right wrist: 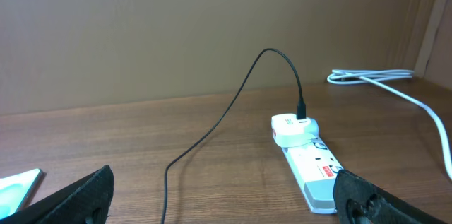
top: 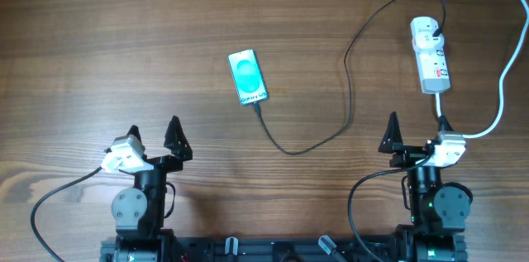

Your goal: Plug charger to phone and switch on socket

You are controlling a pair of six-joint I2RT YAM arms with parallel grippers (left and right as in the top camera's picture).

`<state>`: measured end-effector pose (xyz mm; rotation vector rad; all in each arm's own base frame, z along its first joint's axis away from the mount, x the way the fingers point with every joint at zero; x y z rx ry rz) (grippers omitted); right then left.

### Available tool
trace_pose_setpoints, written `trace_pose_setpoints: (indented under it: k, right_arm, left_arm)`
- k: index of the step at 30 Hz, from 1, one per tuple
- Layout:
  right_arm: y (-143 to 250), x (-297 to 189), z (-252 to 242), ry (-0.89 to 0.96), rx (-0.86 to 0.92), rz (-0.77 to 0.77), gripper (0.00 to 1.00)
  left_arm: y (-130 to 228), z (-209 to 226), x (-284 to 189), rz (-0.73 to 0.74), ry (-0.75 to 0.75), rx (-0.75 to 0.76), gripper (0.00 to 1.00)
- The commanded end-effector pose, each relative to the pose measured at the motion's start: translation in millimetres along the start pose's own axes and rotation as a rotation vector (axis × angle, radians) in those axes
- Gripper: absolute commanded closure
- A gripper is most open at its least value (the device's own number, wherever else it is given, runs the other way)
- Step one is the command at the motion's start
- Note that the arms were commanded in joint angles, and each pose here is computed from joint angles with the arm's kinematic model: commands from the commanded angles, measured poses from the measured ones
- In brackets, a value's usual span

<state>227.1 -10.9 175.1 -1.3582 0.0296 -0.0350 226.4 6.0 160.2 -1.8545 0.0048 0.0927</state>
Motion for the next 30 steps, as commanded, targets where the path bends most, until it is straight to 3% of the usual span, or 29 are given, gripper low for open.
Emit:
trace_pose_setpoints:
  k: [1,30]
  right_arm:
    - [-2.2,-0.6,-2.0,0.016,0.018,-0.013,0.0]
    - [-2.1,-0.6,-2.0,0.016,0.018,-0.013,0.0]
  left_arm:
    - [-0.4,3.6,-0.2,-0.004,-0.02,0.02,0.0]
    - [-0.3,3.7,-0.1,-0.003,-0.02,0.02,0.0]
Point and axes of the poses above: each gripper's point midway between its finger pads, its own x axis out along the fingers, its own z axis along the line the jaws close on, y = z × x, the point moved 2 cm from there along -x, back along the fingers, and after that the axes turned 7 degrees about x, right-handed, at the moved point
